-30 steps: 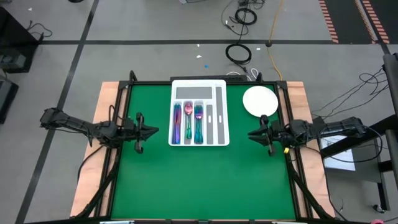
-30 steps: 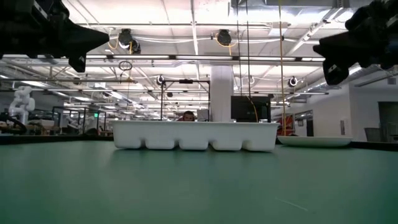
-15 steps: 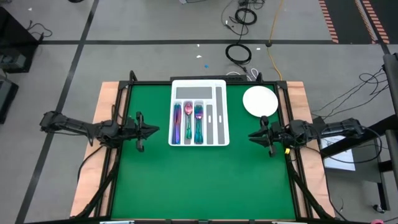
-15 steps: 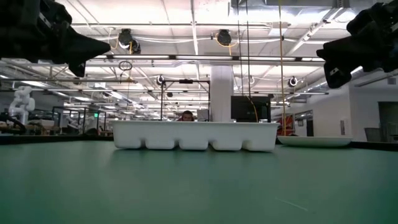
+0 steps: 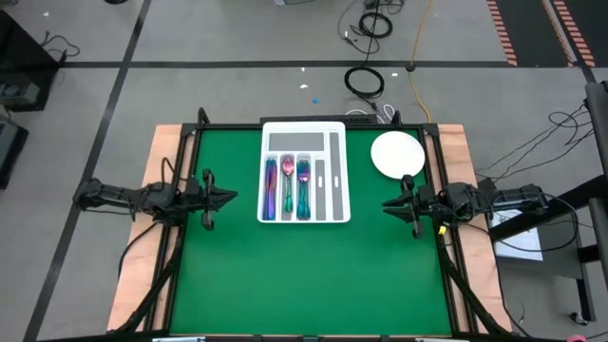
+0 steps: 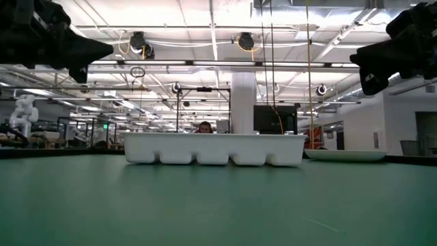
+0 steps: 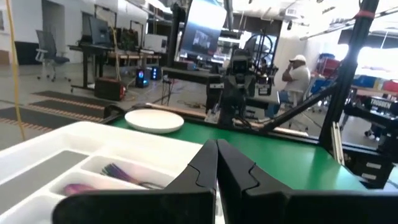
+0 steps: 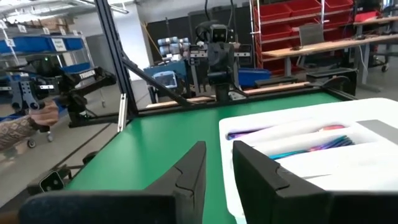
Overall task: Sort silverware
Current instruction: Return to Home Position
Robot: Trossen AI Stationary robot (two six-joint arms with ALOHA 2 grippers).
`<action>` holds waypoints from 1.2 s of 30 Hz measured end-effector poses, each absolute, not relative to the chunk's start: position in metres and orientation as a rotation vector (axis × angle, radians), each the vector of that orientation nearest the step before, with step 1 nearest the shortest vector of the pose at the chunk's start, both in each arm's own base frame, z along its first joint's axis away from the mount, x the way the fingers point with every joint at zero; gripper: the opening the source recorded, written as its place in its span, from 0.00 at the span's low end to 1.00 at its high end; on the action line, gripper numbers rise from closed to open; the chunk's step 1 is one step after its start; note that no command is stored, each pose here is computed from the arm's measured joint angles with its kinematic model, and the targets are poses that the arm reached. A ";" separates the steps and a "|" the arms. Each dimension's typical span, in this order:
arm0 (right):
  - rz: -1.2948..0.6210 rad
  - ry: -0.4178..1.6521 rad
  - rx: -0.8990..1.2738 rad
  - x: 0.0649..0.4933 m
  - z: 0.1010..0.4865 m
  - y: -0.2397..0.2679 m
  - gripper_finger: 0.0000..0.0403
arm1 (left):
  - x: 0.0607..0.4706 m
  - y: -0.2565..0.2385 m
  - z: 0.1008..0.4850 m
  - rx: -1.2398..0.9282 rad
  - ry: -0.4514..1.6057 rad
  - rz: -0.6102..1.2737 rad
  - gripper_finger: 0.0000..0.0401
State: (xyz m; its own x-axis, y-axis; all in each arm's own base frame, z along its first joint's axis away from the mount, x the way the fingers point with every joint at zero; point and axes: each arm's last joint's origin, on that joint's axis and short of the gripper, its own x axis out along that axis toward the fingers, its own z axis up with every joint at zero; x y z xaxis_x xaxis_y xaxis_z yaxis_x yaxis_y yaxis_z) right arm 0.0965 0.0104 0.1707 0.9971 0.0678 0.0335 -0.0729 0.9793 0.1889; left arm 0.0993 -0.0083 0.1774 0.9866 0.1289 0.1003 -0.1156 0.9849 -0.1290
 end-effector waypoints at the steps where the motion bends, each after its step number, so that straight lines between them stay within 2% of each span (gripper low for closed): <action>1: 0.072 -0.028 0.185 0.096 0.171 0.010 0.17 | 0.099 -0.008 0.177 -0.126 -0.103 0.123 0.00; 18: 0.075 -0.020 0.228 0.097 0.170 0.011 0.17 | 0.098 -0.008 0.170 -0.209 -0.045 0.139 0.00; 26: 0.074 -0.022 0.175 0.097 0.170 0.011 0.17 | 0.098 -0.007 0.170 -0.081 -0.028 0.150 0.00; 36: 0.074 -0.022 0.177 0.097 0.170 0.011 0.17 | 0.098 -0.007 0.169 -0.074 -0.025 0.150 0.00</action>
